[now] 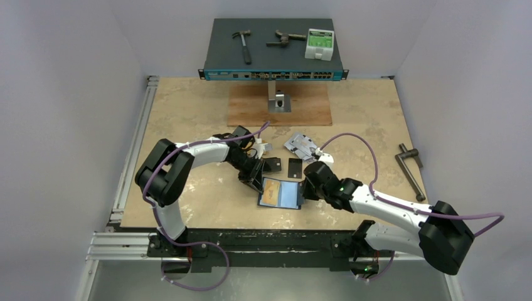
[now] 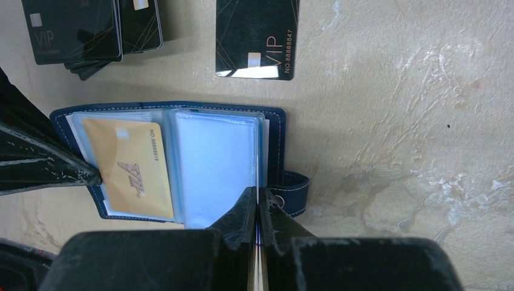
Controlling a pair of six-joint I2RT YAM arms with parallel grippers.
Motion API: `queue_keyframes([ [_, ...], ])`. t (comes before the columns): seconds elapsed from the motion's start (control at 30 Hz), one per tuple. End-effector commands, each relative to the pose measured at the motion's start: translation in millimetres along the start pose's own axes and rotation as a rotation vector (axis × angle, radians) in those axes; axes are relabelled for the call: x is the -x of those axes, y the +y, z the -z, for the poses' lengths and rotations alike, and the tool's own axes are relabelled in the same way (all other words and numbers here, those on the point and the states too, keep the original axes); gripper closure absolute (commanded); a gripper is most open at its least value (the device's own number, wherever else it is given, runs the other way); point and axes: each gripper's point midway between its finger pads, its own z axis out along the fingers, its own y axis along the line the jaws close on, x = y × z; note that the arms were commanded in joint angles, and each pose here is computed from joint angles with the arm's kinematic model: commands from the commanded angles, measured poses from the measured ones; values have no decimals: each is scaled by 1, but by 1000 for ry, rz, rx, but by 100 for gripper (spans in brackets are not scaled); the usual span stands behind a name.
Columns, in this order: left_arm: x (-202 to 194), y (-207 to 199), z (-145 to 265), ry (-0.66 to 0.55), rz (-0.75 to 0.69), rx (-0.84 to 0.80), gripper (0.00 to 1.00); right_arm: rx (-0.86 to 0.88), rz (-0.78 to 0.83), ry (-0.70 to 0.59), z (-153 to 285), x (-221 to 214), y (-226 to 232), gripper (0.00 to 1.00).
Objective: Put the credit cards into the card holder
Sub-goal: Turn over the card holder at the center of the board.
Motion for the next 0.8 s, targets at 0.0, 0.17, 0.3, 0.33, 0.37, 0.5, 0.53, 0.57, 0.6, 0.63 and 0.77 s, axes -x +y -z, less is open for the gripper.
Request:
queue_keyframes([
  [0.0,12,-4,6,-31,-42,2,96,5,-54,-30,-1,2,-2,100],
  [0.17,11,-4,6,-30,-41,-1,96,-48,-99,-64,-3,2,-18,100],
  [0.3,11,-5,5,-30,-43,-2,97,-53,-140,-76,-2,-1,-24,100],
  [0.33,11,-5,6,-31,-43,-3,97,-54,-149,-77,-2,-2,-25,100],
  [0.37,11,-5,6,-31,-43,-3,97,-47,-161,-80,-2,-3,-25,100],
  [0.5,11,-6,6,-32,-43,-5,97,-27,-182,-72,-4,-8,-24,100],
  [0.53,11,-6,6,-33,-45,-5,97,-22,-184,-68,-5,-9,-24,100],
  [0.57,11,-5,6,-33,-45,-4,98,-20,-183,-68,-6,-9,-24,100],
  [0.6,11,-5,6,-32,-44,-4,98,-12,-180,-69,-7,-9,-23,100],
  [0.63,11,-6,6,-33,-47,-5,98,-6,-181,-72,-7,-9,-22,100],
  [0.77,12,-6,7,-36,-50,-5,98,16,-187,-93,-6,-6,-20,100],
])
